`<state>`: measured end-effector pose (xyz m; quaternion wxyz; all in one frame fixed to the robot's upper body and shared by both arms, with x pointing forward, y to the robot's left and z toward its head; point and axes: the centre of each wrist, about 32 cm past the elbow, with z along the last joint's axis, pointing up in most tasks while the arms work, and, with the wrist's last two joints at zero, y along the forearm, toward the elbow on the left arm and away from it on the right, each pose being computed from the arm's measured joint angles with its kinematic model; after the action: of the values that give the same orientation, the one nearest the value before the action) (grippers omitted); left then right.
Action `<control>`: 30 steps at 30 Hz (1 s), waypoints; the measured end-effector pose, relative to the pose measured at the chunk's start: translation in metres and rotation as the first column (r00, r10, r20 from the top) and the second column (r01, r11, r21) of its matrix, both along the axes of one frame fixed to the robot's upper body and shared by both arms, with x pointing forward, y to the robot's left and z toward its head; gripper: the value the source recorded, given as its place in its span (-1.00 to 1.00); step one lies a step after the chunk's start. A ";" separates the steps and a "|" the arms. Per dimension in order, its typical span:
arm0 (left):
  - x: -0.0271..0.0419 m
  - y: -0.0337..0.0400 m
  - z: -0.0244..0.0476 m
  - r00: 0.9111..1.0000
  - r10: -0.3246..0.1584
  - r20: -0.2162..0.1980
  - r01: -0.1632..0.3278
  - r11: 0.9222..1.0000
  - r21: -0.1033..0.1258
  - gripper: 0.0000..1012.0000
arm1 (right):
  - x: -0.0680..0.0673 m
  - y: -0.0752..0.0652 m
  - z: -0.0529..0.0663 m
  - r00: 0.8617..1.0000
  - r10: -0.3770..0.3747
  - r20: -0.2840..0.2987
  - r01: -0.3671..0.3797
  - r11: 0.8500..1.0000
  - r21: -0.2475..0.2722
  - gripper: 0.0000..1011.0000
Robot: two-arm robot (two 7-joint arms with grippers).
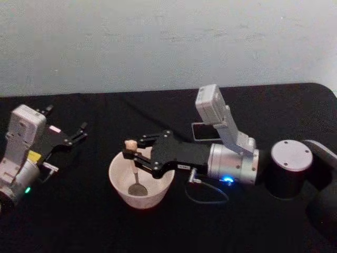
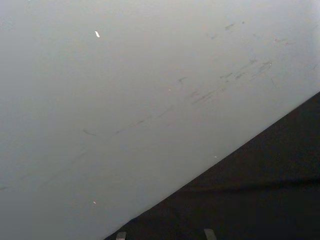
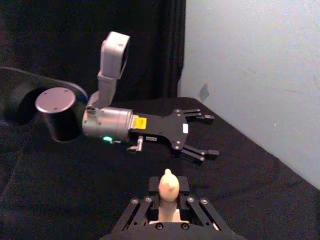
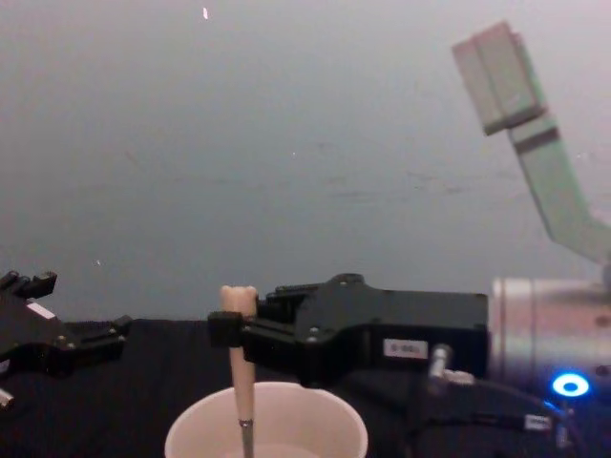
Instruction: Pick up the stirring spoon with one hand, stir inside the cup, then place it back in its original position.
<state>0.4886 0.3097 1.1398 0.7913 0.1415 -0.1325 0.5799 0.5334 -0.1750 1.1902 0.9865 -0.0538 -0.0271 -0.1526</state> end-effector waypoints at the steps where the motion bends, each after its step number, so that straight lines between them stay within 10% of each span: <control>1: 0.0000 0.0000 0.0000 1.000 0.000 0.000 0.000 1.000 0.000 0.98 | 0.003 0.003 -0.001 1.000 -0.004 -0.005 0.004 1.000 0.001 -0.58; 17: 0.0000 0.0000 0.0000 1.000 0.000 0.000 0.000 1.000 0.000 0.98 | 0.034 0.021 -0.003 0.995 -0.099 0.011 0.099 0.995 -0.010 -0.58; 30: 0.0000 0.0000 0.0000 1.000 0.000 0.000 0.000 1.000 0.000 0.98 | 0.040 0.002 0.000 0.985 -0.167 0.041 0.168 0.985 -0.028 -0.58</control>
<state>0.4886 0.3097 1.1398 0.7913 0.1415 -0.1325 0.5799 0.5736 -0.1735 1.1905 0.9684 -0.0683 -0.0441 -0.2356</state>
